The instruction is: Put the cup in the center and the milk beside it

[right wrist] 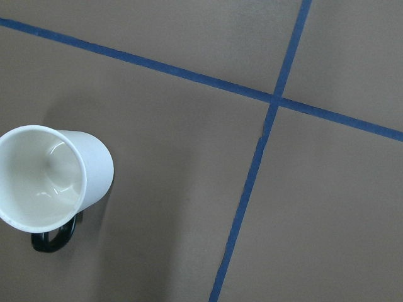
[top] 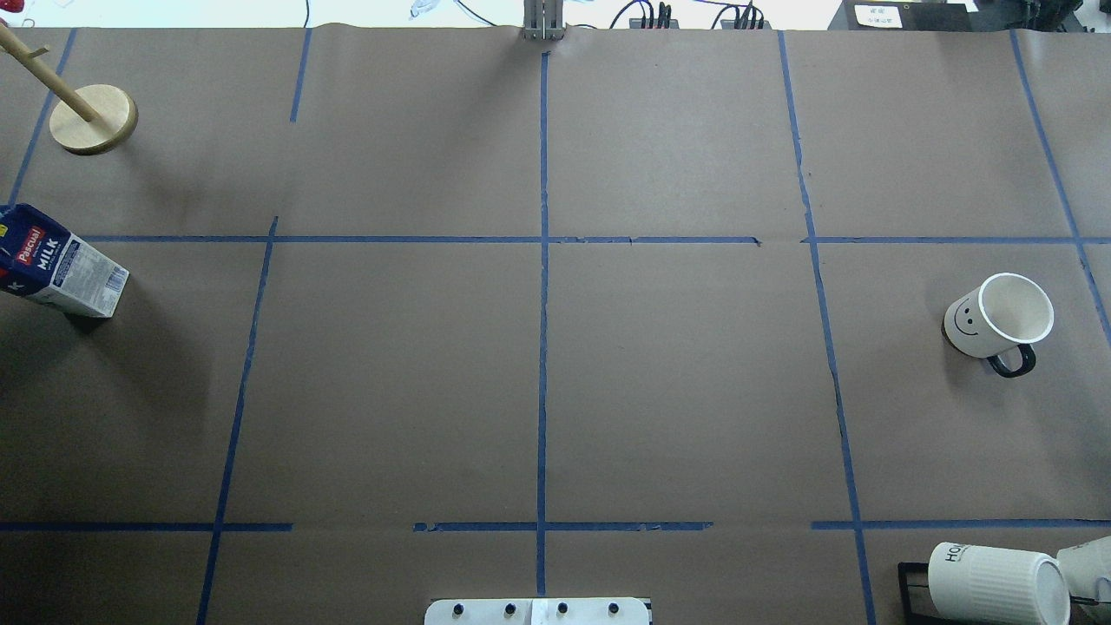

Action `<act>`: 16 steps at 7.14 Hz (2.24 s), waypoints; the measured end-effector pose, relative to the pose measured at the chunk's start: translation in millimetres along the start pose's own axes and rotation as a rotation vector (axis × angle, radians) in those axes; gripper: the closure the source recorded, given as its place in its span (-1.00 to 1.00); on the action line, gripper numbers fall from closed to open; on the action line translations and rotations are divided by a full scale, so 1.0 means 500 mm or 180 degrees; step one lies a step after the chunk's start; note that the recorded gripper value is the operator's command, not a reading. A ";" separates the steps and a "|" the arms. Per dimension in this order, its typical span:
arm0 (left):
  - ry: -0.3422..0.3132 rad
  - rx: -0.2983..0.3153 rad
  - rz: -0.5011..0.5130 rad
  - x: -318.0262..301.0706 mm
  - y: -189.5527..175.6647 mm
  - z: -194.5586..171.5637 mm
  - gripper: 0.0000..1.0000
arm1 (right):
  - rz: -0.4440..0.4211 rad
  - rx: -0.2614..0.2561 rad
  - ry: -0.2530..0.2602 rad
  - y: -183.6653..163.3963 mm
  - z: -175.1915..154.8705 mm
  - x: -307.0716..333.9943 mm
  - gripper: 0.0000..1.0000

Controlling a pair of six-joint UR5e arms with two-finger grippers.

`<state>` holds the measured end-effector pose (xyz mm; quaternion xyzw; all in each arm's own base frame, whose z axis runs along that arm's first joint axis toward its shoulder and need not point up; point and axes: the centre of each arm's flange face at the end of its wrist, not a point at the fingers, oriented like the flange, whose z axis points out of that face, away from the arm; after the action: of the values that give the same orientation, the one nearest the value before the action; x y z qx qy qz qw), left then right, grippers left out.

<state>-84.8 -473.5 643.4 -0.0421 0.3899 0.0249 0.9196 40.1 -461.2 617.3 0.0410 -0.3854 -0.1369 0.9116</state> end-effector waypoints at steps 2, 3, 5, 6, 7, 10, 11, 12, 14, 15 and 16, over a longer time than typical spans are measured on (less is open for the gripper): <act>-0.0020 0.0035 0.0090 0.004 0.003 0.002 -1.00 | 0.0001 0.0000 -0.0003 0.000 0.000 0.000 -1.00; -0.0030 0.0051 0.0127 0.006 0.004 0.003 -1.00 | -0.0008 0.0000 -0.0004 0.001 0.000 0.000 -1.00; -0.0033 0.0072 0.0153 0.012 0.005 0.000 -1.00 | -0.0024 -0.0002 -0.0007 0.003 0.002 0.000 -1.00; -0.0030 0.0053 0.0131 0.009 0.008 0.006 -1.00 | -0.0007 -0.0002 -0.0018 0.006 0.003 0.000 -1.00; -0.0011 0.0026 0.0095 0.003 0.012 0.016 -1.00 | 0.0046 -0.0014 -0.0092 0.007 0.011 -0.007 -1.00; 0.0020 0.0036 0.0120 0.003 0.012 0.019 -1.00 | 0.0468 0.0069 -0.0276 -0.044 0.078 -0.119 -0.97; 0.0019 0.0047 0.0137 0.007 0.011 0.016 -1.00 | 0.0618 0.0099 -0.0283 -0.060 0.114 -0.168 -0.96; 0.0017 0.0056 0.0152 0.010 0.010 0.015 -1.00 | 0.0734 0.0113 -0.0212 -0.072 0.153 -0.211 -0.92; 0.0011 0.0082 0.0178 0.016 0.006 0.014 -1.00 | 0.0929 0.0157 -0.0070 -0.080 0.221 -0.249 -0.21; 0.0010 0.0090 0.0183 0.017 0.004 0.013 -1.00 | 0.0960 0.0126 -0.0045 -0.077 0.255 -0.247 0.97; 0.0009 0.0092 0.0184 0.017 0.004 0.012 -1.00 | 0.0981 0.0108 -0.0037 -0.075 0.273 -0.242 1.00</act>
<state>-74.5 -471.0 641.3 -0.0176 0.3926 0.0458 0.9184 -146.3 -458.9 622.4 -0.0039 -0.3946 0.0109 0.9188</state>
